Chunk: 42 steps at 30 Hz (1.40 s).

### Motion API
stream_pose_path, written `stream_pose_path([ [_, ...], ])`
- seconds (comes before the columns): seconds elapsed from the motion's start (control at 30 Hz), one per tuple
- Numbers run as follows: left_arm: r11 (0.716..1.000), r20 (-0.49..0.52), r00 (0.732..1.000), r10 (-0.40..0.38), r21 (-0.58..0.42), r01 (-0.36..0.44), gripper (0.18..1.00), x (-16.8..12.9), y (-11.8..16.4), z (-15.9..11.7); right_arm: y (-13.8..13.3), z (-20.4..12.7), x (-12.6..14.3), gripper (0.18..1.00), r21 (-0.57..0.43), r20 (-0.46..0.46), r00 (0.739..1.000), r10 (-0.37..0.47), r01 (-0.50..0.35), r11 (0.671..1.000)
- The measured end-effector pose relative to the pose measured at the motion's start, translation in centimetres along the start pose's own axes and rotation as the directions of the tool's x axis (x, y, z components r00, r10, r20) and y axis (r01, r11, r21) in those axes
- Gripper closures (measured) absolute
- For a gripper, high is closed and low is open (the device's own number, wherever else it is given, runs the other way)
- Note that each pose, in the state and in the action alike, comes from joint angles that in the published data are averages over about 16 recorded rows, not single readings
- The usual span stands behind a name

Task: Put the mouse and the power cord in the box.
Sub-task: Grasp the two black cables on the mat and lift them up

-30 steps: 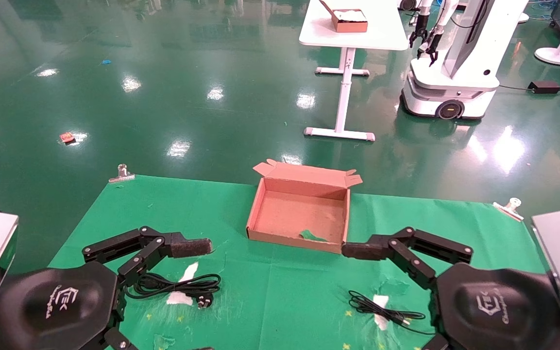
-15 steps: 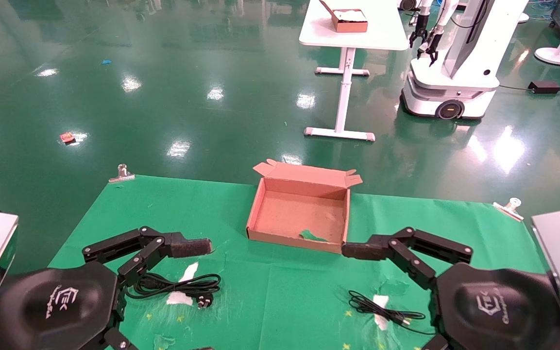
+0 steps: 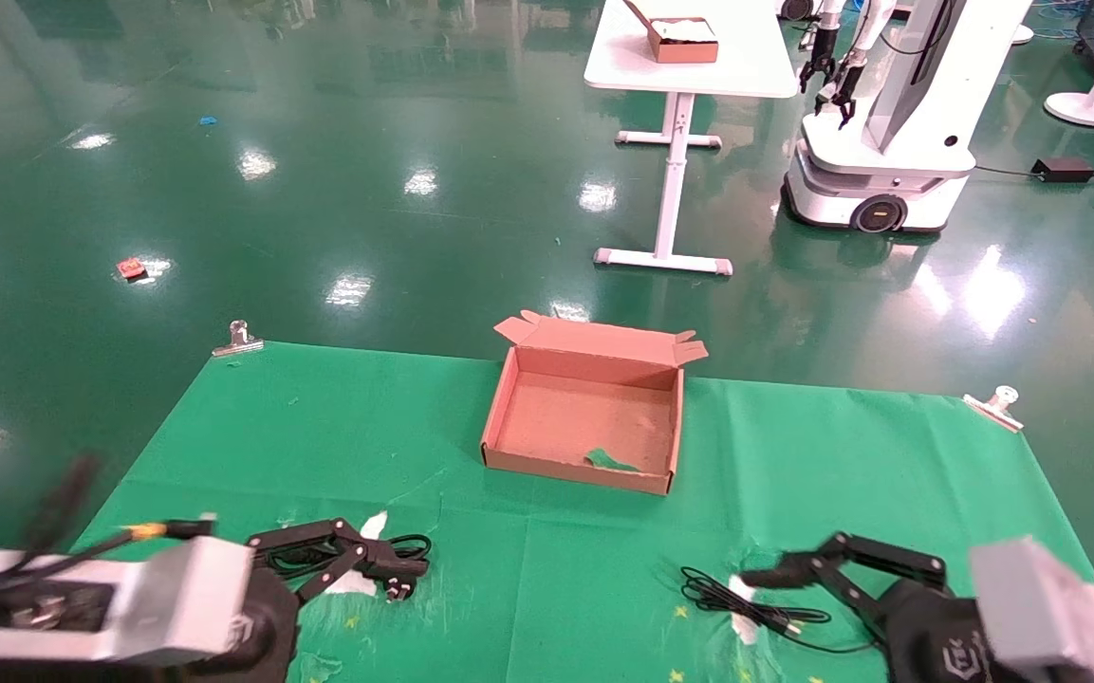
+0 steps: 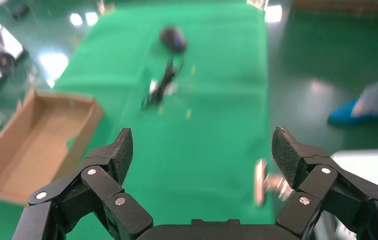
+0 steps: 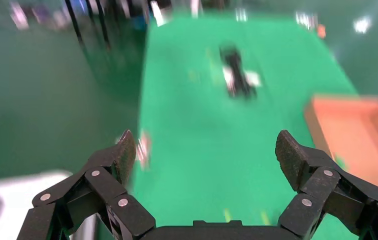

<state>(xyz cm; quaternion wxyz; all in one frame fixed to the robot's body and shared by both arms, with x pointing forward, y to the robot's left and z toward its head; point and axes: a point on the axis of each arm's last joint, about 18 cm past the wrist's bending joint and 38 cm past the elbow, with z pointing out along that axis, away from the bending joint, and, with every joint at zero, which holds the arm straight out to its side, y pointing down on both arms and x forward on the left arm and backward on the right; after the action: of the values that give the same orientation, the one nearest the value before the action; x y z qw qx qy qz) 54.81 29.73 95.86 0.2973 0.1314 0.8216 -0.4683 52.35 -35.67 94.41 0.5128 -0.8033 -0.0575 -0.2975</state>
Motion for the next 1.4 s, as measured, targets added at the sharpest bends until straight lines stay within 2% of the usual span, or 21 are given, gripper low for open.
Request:
stream_pose_path([
  [0.13, 0.995, -0.003, 1.0, 0.026, -0.099, -0.026, 0.184, -2.1, 2.2, 1.3, 3.1, -0.2, 1.9, 0.178, -0.129, -0.038, 0.999, -0.032, 0.027, 0.991],
  [0.3, 0.973, 0.003, 0.998, 0.055, -0.226, -0.053, 0.184, -4.8, 5.2, 2.7, 6.8, 0.3, 4.6, 0.178, -0.287, -0.069, 0.994, -0.085, 0.062, 0.956],
  [0.43, 0.94, 0.022, 0.996, 0.085, -0.334, -0.073, 0.184, -6.9, 7.5, 3.5, 9.1, 1.4, 6.5, 0.178, -0.389, -0.065, 0.99, -0.127, 0.092, 0.916],
  [0.6, 0.883, 0.054, 0.99, 0.13, -0.46, -0.091, 0.184, -9.2, 10.1, 4.1, 11.0, 3.4, 8.2, 0.178, -0.473, -0.037, 0.984, -0.172, 0.134, 0.871],
  [0.77, 0.827, 0.086, 0.98, 0.178, -0.553, -0.102, 0.184, -10.8, 12.0, 4.6, 12.2, 5.1, 8.9, 0.178, -0.514, -0.006, 0.981, -0.194, 0.164, 0.842],
  [0.93, 0.787, 0.102, 0.971, 0.215, -0.608, -0.11, 0.184, -11.8, 13.1, 4.9, 12.9, 6.4, 9.2, 0.178, -0.53, 0.008, 0.979, -0.206, 0.179, 0.829],
  [1.13, 0.752, 0.09, 0.965, 0.248, -0.645, -0.133, 0.184, -12.2, 13.8, 5.1, 13.5, 7.2, 9.4, 0.178, -0.538, 0.011, 0.976, -0.216, 0.187, 0.822],
  [1.4, 0.723, 0.055, 0.961, 0.272, -0.671, -0.167, 0.184, -12.2, 14.2, 5.0, 13.8, 7.6, 9.5, 0.183, -0.541, 0.004, 0.976, -0.219, 0.186, 0.82],
])
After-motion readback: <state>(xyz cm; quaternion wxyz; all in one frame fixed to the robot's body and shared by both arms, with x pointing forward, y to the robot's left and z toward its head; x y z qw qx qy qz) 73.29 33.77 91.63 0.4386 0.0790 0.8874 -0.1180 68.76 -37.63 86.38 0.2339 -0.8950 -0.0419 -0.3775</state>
